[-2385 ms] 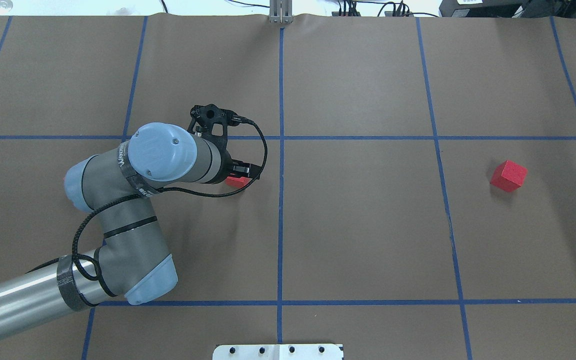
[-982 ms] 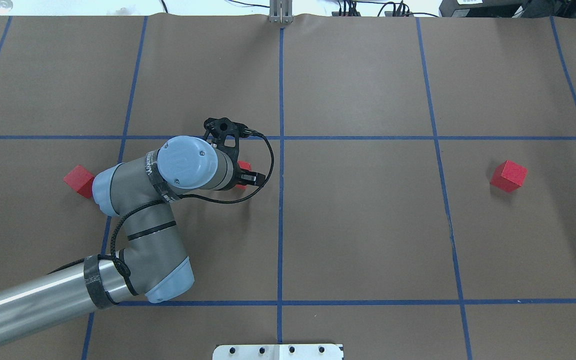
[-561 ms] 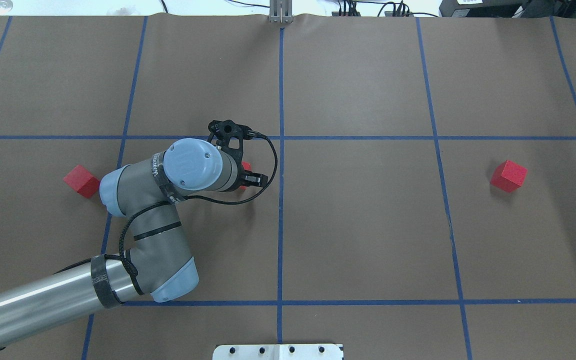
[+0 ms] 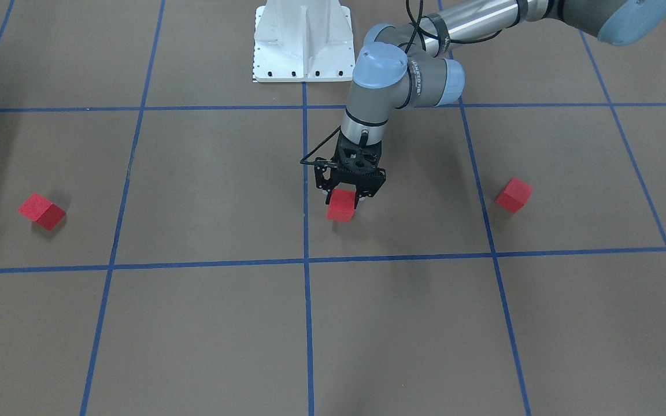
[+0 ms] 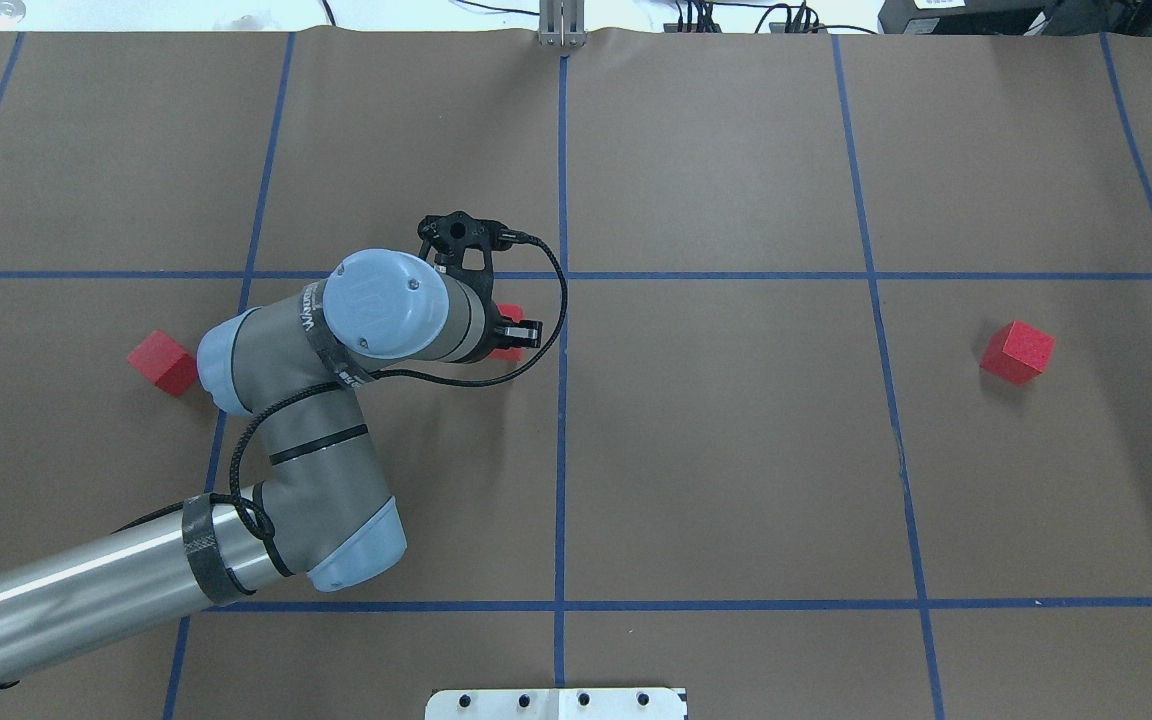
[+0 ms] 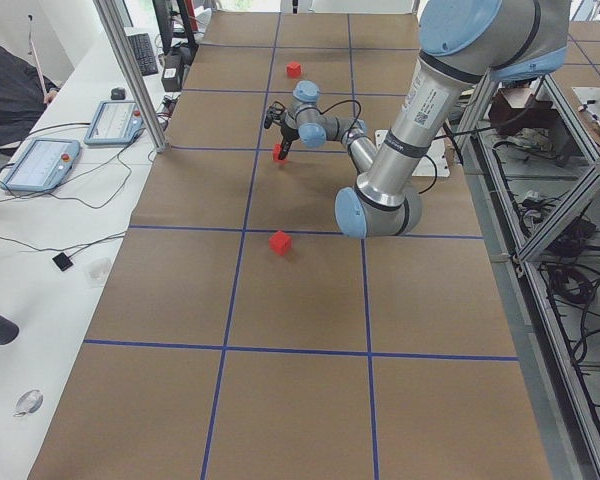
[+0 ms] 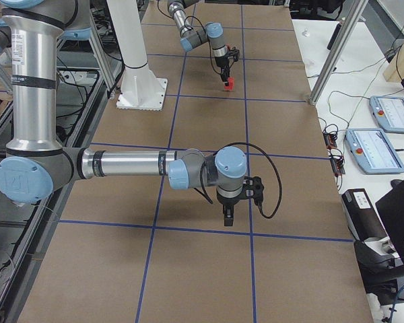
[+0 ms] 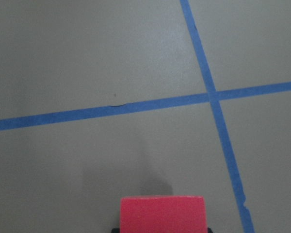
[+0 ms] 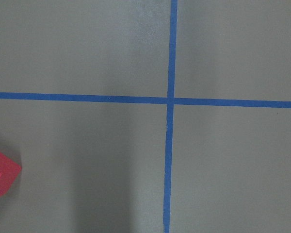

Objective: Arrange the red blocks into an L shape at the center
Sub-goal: 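Carry the center red cube slightly farther and set it down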

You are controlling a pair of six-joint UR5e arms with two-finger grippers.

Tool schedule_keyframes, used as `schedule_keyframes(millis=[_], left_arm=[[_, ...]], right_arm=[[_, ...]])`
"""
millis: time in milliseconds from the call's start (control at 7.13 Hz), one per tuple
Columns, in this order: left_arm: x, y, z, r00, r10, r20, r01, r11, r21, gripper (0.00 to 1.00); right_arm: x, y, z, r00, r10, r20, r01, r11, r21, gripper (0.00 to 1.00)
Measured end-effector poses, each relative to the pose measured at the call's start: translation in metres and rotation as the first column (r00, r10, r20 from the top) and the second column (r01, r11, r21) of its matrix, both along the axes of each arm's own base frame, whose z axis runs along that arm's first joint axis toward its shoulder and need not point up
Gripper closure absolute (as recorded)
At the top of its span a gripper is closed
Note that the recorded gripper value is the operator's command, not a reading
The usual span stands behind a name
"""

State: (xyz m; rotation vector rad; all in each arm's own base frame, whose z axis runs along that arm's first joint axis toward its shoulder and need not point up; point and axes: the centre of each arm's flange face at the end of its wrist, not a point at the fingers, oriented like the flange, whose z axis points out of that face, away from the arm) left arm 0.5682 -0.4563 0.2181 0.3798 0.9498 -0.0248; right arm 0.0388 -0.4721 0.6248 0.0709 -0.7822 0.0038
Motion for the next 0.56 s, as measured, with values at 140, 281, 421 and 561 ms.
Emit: schedule_keyframes(millis=[140, 281, 421, 561], left_arm=[[0.007, -0.003, -0.017, 0.999, -0.029, -0.024, 0.028, 0.999, -0.041, 1.0], [0.023, -0.01, -0.034, 0.998, -0.06, -0.03, 0.057, 0.994, -0.095, 1.0], [0.041, -0.017, -0.047, 0.996, -0.084, -0.017, 0.081, 0.987, -0.142, 1.0], [0.052, -0.021, -0.052, 0.996, -0.094, -0.003, 0.092, 0.982, -0.164, 1.0]], right_arm=[[0.0, 0.001, 0.001, 1.0, 0.0, 0.0, 0.0, 1.0, -0.002, 0.01], [0.0, 0.001, 0.001, 1.0, 0.0, 0.0, 0.0, 1.0, -0.003, 0.01], [0.0, 0.001, 0.001, 1.0, 0.0, 0.001, 0.0, 1.0, -0.003, 0.01], [0.0, 0.001, 0.002, 1.0, 0.0, 0.001, 0.0, 1.0, -0.004, 0.01]])
